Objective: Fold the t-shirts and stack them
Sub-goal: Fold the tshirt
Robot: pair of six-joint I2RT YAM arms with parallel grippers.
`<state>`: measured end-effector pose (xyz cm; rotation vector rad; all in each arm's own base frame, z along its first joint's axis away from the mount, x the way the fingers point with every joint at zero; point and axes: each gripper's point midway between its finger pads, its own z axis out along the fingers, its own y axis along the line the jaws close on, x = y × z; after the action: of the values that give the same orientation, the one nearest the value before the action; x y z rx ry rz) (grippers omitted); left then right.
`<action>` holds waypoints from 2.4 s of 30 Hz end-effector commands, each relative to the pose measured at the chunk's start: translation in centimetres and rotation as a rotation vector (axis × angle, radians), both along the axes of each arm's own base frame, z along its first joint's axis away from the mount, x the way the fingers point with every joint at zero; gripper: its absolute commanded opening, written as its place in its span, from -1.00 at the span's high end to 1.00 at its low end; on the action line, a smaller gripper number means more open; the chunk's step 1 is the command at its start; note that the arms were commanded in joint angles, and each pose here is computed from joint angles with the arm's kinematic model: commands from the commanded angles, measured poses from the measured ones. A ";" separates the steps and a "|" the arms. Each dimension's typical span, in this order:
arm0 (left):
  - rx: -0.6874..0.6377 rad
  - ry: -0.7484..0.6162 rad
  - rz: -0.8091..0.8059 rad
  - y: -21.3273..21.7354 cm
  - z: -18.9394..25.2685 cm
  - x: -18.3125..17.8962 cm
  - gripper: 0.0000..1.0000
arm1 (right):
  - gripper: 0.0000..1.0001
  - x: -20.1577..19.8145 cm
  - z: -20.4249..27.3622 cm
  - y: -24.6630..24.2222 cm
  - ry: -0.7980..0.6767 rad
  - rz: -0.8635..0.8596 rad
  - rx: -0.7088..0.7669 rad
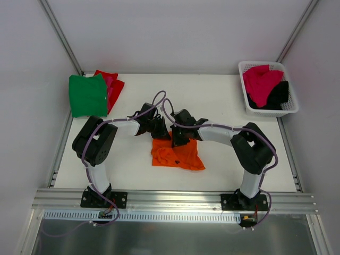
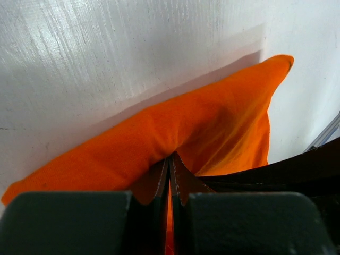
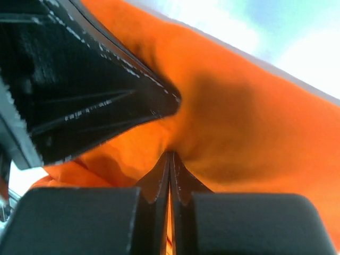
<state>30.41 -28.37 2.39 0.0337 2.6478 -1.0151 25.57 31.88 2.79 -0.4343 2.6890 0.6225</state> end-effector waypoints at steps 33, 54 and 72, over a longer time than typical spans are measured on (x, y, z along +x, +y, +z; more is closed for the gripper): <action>0.022 0.050 0.021 0.9 -2.5 -0.1 1.00 | 0.99 -12.8 4.7 9.9 0.136 0.286 0.428; -0.063 -0.191 -0.025 2.5 6.9 -5.8 0.67 | 0.99 -6.1 7.4 -2.7 -0.113 0.016 0.273; 0.076 -0.212 0.058 8.5 3.8 -11.7 -0.48 | 0.99 -3.2 4.2 -3.2 -0.025 -0.094 0.259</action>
<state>18.48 -20.32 5.89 0.0832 2.4982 -0.8696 20.74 28.06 7.69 -0.2993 2.5261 0.8998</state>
